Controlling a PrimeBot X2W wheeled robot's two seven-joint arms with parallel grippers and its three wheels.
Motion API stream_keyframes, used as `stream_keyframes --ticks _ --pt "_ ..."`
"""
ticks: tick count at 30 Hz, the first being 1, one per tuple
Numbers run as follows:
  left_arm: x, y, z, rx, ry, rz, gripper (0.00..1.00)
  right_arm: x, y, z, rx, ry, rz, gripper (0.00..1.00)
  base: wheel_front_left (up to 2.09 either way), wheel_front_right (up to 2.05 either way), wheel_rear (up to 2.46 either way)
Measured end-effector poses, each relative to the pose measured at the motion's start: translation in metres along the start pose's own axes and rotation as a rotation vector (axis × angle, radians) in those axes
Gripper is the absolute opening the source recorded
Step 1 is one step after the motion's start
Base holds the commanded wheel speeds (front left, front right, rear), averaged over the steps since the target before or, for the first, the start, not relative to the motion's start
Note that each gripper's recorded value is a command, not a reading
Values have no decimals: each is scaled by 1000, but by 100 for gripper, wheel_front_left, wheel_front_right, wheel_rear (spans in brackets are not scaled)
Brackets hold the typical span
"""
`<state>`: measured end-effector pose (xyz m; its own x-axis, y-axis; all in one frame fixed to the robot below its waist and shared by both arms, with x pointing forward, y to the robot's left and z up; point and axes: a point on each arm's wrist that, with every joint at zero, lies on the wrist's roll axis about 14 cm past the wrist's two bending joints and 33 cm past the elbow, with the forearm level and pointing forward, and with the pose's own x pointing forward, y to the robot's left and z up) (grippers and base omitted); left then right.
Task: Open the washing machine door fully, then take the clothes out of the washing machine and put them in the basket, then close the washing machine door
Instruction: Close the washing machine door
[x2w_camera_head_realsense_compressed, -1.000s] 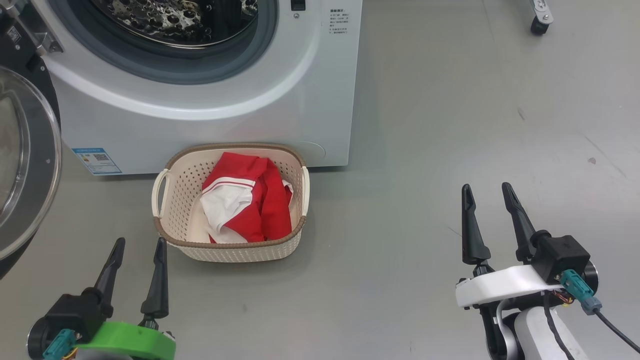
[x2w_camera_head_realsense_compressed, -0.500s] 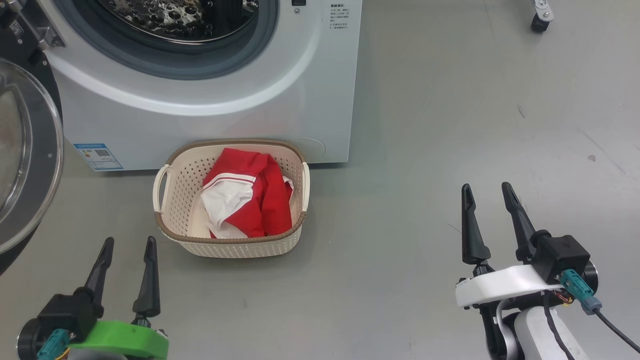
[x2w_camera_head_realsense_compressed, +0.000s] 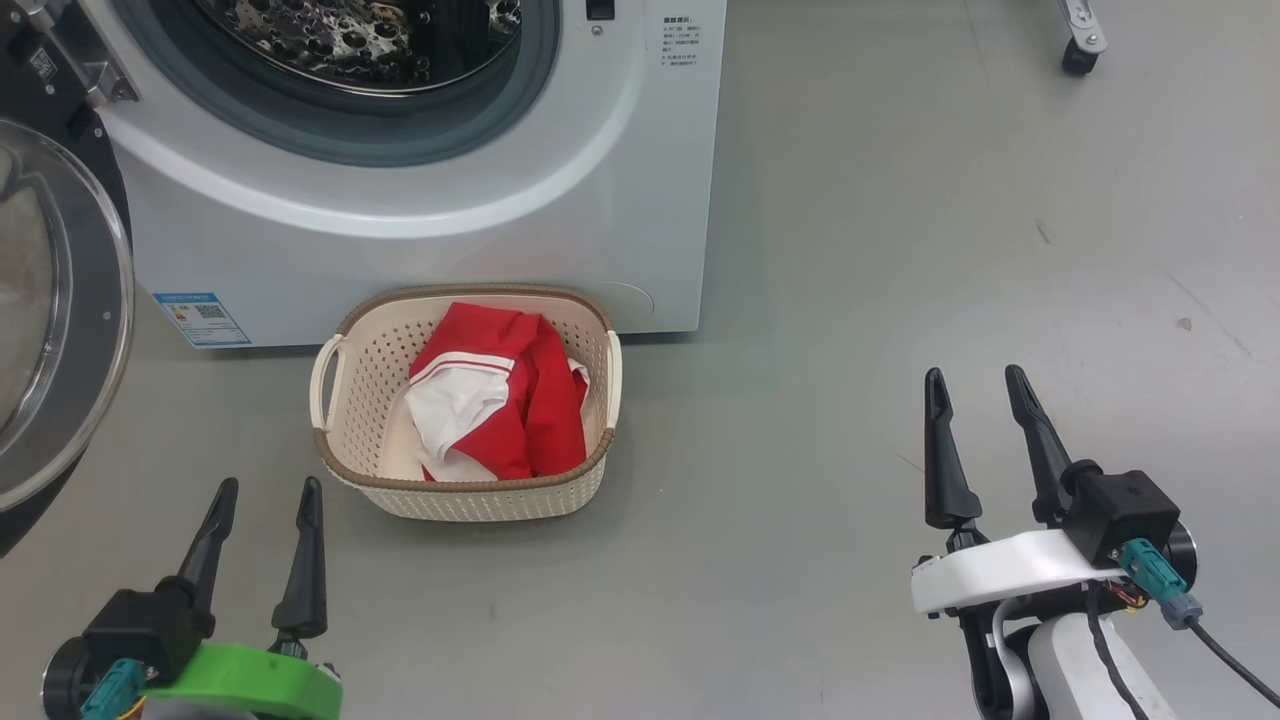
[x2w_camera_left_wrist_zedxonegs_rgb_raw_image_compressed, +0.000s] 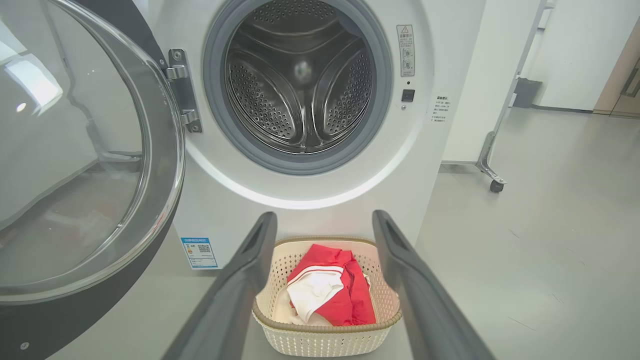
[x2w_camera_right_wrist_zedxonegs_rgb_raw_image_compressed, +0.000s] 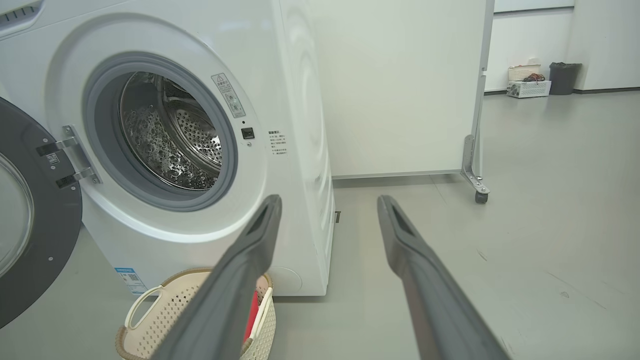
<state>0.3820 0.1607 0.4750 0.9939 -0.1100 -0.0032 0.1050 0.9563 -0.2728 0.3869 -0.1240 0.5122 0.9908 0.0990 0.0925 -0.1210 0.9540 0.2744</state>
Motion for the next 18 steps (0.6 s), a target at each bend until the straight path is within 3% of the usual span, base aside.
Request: stream_keyframes --ticks 18 --pt "-12 10 3 1 -7 42 100 9 14 -4 8 7 42 100 0 0 0"
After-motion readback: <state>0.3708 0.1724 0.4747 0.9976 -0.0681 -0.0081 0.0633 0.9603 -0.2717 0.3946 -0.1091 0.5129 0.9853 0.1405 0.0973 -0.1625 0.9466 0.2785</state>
